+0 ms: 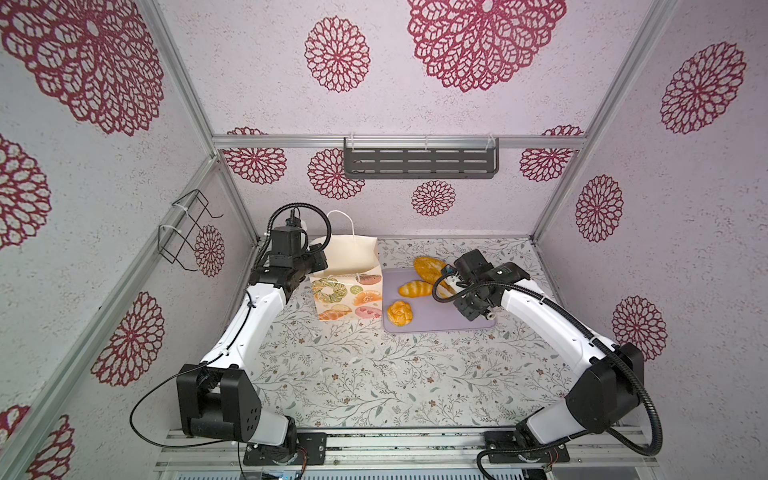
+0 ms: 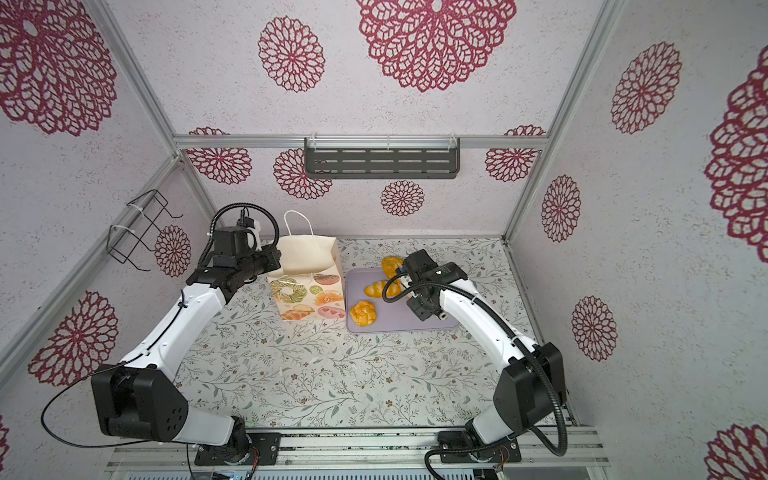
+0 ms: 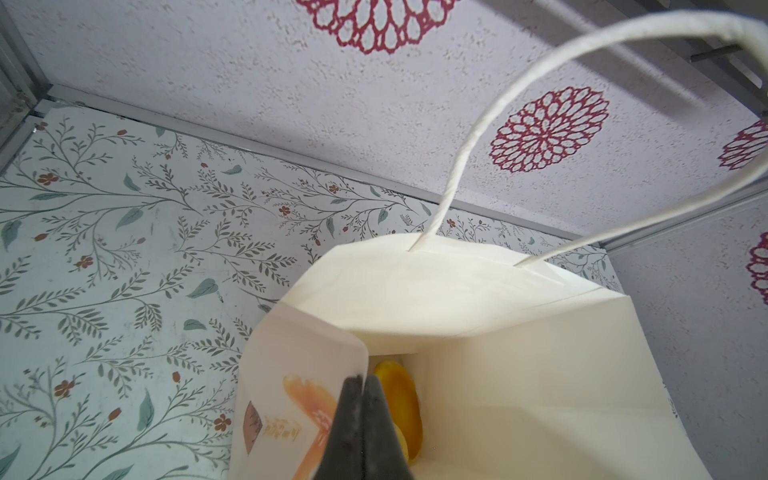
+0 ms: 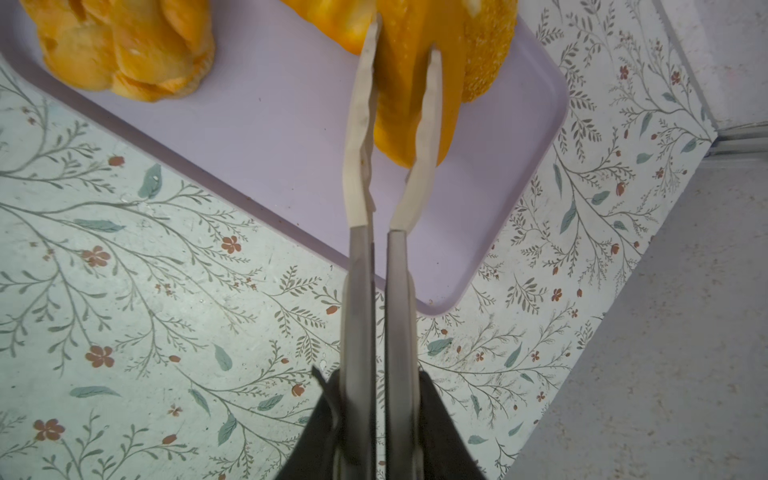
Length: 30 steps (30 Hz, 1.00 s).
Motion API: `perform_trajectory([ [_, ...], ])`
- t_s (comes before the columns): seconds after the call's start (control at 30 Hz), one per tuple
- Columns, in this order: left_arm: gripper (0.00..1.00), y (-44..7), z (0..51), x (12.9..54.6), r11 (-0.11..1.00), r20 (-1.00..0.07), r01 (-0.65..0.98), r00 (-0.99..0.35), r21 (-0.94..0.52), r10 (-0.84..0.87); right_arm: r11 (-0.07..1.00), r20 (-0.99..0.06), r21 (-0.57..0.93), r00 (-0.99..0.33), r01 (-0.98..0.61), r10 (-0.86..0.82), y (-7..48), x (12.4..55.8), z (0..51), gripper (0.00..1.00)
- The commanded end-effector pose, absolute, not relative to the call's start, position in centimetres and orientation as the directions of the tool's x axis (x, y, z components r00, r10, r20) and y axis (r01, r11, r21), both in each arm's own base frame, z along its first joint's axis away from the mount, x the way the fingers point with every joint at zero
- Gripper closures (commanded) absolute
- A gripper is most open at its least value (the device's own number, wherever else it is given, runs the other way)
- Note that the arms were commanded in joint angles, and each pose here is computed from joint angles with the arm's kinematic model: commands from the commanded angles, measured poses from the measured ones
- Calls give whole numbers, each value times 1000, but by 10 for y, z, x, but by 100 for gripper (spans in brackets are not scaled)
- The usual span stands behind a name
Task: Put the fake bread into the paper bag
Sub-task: 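Close the tongs on the flat orange bread with the right gripper, then lift the orange bread in the tongs up off the tray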
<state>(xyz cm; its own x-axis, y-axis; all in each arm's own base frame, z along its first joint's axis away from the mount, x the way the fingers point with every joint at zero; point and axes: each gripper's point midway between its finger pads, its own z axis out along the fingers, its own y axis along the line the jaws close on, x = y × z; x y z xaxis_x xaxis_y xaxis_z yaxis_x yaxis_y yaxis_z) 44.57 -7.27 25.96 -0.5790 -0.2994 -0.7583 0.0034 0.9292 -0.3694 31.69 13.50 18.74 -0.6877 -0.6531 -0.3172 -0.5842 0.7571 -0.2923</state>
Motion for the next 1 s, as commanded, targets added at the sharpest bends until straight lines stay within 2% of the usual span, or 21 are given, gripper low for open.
perform_trajectory([
  [0.0, 100, -84, 259, 437, 929, -753, 33, -598, -367, -276, 797, -463, -262, -653, -545, -599, 147, 321, 225, 74],
  [0.43, 100, -84, 259, 437, 931, -754, 35, -597, -364, -273, 822, -623, -173, -586, -542, -517, 165, 318, 267, 75],
  [0.97, 100, -86, 260, 437, 931, -755, 39, -598, -364, -270, 820, -766, -40, -509, -572, -392, 189, 311, 309, 74],
])
